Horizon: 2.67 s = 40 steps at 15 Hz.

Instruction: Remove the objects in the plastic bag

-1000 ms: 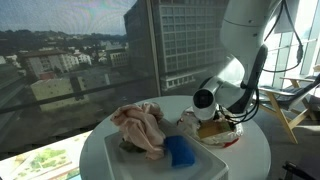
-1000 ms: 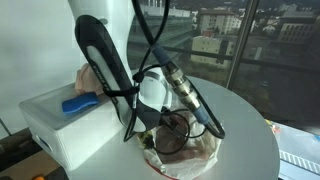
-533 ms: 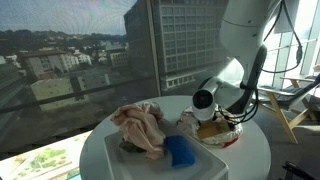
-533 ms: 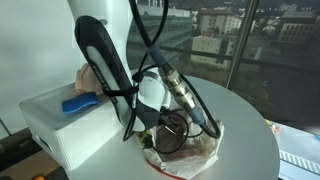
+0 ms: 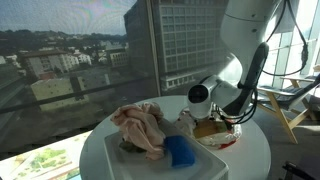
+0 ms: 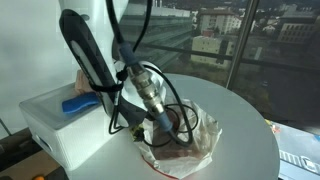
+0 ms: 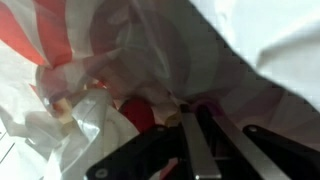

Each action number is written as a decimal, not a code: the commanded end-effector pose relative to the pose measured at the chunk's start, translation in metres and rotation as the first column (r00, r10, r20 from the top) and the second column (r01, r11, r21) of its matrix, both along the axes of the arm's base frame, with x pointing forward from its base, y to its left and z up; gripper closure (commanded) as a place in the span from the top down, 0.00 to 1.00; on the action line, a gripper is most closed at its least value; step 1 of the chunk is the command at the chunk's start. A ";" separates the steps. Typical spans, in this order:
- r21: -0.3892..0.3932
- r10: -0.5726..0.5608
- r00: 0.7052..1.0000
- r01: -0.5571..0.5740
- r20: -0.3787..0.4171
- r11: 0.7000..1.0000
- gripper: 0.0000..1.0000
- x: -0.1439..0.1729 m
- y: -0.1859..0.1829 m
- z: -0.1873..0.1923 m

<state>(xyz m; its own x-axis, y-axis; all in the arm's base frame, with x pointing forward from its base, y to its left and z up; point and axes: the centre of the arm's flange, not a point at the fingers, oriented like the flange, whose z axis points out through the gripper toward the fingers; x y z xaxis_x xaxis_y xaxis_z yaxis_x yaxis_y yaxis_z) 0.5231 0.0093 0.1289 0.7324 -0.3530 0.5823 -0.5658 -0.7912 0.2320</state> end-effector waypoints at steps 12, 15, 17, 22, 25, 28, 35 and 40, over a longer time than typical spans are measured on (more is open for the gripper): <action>-0.003 0.034 0.953 -0.036 -0.301 0.999 0.11 -0.004 0.056 0.065; -0.082 0.021 0.938 -0.052 -0.345 0.995 0.13 -0.003 0.064 0.078; -0.087 0.033 0.921 -0.072 -0.387 0.994 0.14 -0.002 0.067 0.080; -0.077 0.098 0.924 -0.135 -0.369 0.988 0.55 -0.002 0.053 0.057; -0.070 0.127 0.935 -0.158 -0.331 0.985 0.80 -0.006 0.039 0.045; -0.015 0.100 0.962 -0.107 -0.254 0.994 0.99 -0.004 0.028 0.033; 0.087 -0.019 0.995 0.028 -0.094 0.996 1.00 -0.006 0.020 0.041; 0.112 -0.088 0.995 0.093 -0.050 0.989 1.00 -0.007 0.032 0.038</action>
<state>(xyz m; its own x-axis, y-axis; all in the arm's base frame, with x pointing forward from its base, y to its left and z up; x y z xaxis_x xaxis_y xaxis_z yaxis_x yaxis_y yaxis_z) 0.5206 0.0336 0.1663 0.7523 -0.4469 0.4841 -0.5941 -0.7778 0.2051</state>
